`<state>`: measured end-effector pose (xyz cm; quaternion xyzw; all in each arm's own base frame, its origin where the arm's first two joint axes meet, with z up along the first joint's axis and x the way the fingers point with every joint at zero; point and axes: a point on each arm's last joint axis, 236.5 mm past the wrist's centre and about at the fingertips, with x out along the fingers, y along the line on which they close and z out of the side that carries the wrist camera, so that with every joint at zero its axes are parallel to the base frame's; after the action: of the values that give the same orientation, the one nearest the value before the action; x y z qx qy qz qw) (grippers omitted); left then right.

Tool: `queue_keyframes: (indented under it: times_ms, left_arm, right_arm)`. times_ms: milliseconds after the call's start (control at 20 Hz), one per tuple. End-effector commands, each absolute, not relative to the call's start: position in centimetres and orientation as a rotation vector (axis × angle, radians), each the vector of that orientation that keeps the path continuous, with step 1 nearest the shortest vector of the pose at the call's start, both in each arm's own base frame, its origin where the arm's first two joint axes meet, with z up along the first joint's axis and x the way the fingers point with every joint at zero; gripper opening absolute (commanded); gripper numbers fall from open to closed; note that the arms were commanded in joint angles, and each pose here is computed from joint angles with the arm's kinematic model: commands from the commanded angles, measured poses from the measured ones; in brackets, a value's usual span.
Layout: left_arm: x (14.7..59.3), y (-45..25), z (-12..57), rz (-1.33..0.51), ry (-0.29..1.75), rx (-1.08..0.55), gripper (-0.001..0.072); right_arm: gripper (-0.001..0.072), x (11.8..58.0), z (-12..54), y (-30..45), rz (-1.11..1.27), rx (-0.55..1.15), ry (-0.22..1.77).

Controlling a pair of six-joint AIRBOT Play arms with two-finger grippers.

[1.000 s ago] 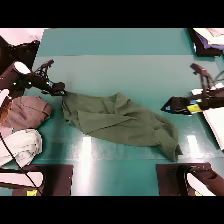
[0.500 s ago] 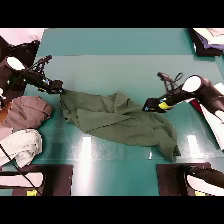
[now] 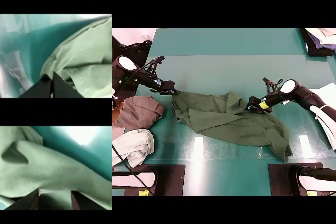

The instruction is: Fold the shirts.

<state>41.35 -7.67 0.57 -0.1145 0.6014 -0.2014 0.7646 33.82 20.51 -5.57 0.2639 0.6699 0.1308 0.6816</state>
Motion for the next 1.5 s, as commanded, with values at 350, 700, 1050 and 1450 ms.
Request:
queue_keyframes:
  times_ms: [350,700,1050,1450]
  left_arm:
    - [41.3,-7.7,0.6,-0.439,1.307,-0.249,0.0024]
    - [40.7,-7.8,0.6,-0.451,1.332,-0.250,0.0024]
    - [40.8,-7.8,0.6,-0.449,1.329,-0.250,0.0024]
    - [42.7,-7.6,7.3,-0.447,1.145,-0.197,0.0023]
  right_arm:
    - [0.0430,33.7,-0.5,17.0,0.348,0.339,1.343]
    - [0.0430,36.5,-3.8,16.8,0.465,0.145,1.261]
    - [0.0430,35.8,-6.9,17.4,0.478,0.172,1.350]
    - [0.0013,40.1,3.4,16.8,0.481,0.155,0.989]
